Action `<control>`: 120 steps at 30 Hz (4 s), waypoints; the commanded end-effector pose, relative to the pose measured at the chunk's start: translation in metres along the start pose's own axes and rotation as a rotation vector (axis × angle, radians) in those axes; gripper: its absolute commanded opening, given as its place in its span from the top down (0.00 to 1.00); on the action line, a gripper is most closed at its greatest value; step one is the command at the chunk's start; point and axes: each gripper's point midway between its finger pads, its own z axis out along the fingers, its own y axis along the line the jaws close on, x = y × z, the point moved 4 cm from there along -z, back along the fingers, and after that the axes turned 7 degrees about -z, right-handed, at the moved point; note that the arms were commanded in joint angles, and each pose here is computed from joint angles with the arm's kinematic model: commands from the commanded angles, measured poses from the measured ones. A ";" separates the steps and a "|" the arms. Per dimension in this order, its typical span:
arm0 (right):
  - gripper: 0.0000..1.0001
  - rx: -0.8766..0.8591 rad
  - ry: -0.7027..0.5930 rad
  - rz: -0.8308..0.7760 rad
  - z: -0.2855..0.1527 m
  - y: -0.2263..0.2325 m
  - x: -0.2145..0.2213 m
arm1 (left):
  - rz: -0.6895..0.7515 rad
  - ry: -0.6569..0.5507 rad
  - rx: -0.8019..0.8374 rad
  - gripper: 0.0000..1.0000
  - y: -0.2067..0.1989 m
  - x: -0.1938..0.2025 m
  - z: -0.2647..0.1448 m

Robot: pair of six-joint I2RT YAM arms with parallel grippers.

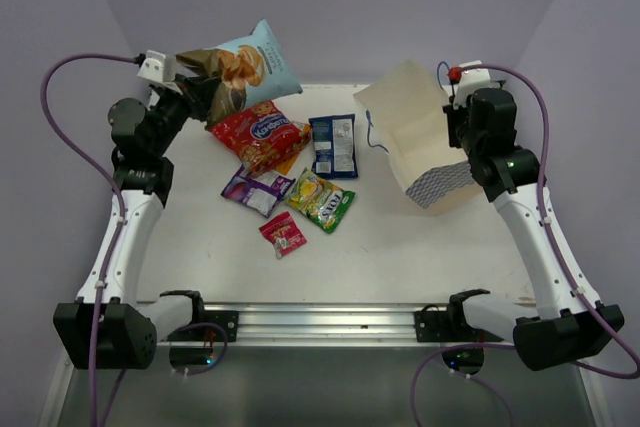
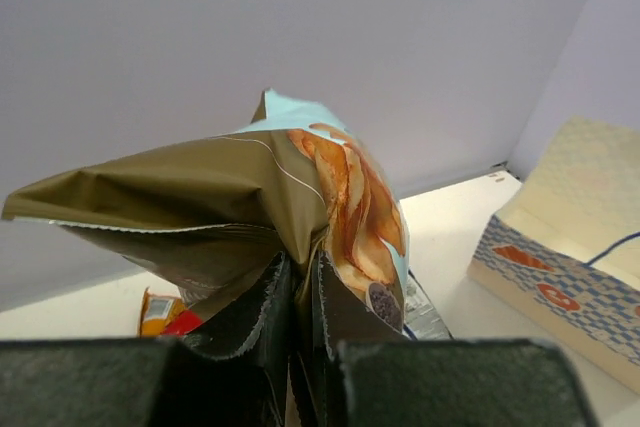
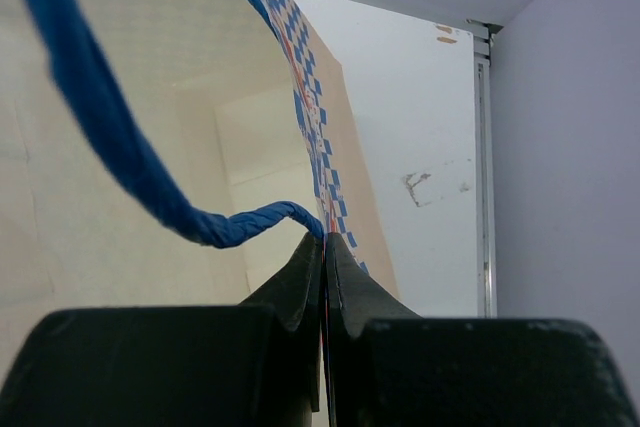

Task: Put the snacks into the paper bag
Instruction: Place the snack in the paper bag.

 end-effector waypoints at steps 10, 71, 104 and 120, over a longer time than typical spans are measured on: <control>1.00 -0.034 -0.059 -0.031 -0.007 0.005 -0.020 | 0.214 -0.149 0.288 1.00 -0.117 -0.073 0.004; 1.00 -0.155 -0.032 0.038 0.008 0.035 -0.023 | 0.411 0.023 0.907 1.00 -0.345 0.102 0.037; 1.00 -0.320 0.157 0.244 0.015 0.060 -0.020 | 0.540 -0.020 0.930 1.00 -0.346 0.134 0.027; 1.00 -0.341 0.211 0.380 0.039 0.039 0.008 | 0.473 0.055 0.991 0.97 -0.364 0.206 0.056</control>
